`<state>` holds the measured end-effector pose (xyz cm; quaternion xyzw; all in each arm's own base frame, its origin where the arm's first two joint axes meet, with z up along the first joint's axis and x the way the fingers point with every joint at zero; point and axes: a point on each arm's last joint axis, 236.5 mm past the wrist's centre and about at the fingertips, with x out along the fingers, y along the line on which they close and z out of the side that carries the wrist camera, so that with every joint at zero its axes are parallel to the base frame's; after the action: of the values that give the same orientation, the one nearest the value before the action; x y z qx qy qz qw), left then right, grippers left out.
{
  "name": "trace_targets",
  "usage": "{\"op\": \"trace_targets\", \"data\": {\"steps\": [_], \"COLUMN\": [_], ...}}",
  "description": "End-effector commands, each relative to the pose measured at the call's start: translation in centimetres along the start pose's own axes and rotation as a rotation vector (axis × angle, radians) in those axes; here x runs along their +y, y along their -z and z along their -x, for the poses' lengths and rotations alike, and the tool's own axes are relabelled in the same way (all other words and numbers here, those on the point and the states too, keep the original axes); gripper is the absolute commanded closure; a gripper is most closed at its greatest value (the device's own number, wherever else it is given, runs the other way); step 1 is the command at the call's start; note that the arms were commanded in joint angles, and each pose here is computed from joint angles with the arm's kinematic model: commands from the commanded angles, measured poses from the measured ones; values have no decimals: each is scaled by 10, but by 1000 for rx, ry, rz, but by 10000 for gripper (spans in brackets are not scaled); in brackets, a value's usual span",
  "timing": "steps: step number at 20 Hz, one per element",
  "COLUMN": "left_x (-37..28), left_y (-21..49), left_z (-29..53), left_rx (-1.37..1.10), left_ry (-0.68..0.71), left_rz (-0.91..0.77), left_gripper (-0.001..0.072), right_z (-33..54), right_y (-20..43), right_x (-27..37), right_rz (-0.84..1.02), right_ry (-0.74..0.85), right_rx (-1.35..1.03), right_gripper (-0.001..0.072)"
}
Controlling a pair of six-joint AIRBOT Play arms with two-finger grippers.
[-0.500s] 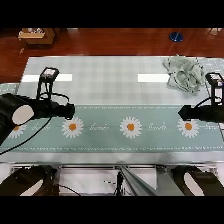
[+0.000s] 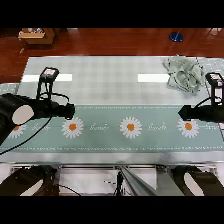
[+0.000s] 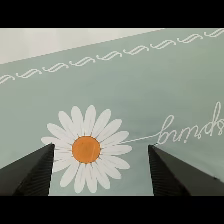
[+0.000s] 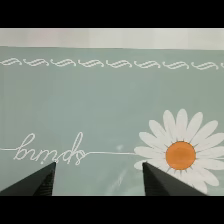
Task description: Fold the shirts.
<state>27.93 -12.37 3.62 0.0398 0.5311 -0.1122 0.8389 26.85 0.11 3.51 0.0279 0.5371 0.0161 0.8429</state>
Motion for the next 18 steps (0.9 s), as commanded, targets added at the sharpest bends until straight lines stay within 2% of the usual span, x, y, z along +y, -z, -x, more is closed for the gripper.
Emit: {"op": "trace_targets", "data": {"steps": [1, 8, 12, 15, 18], "left_x": [0, -2, -6, -12, -12], "left_y": [0, -6, -25, -29, -29], "left_z": [0, 0, 1, 2, 1], "left_rx": [0, -25, -105, -122, -120], "left_ry": [0, 6, 27, 50, 50], "left_rz": [0, 0, 0, 11, 11], "left_gripper": [-4, -4, -4, -4, -4], "right_z": [0, 0, 1, 6, 29], "right_y": [0, -1, -23, -52, -111], "right_x": [0, 0, -2, -7, -35], "right_rz": [0, 1, 1, 7, -15], "right_ry": [0, 1, 9, 31, 151], "right_rx": [0, -5, -95, -223, -482], "right_gripper": [100, 101, 101, 102, 103]}}
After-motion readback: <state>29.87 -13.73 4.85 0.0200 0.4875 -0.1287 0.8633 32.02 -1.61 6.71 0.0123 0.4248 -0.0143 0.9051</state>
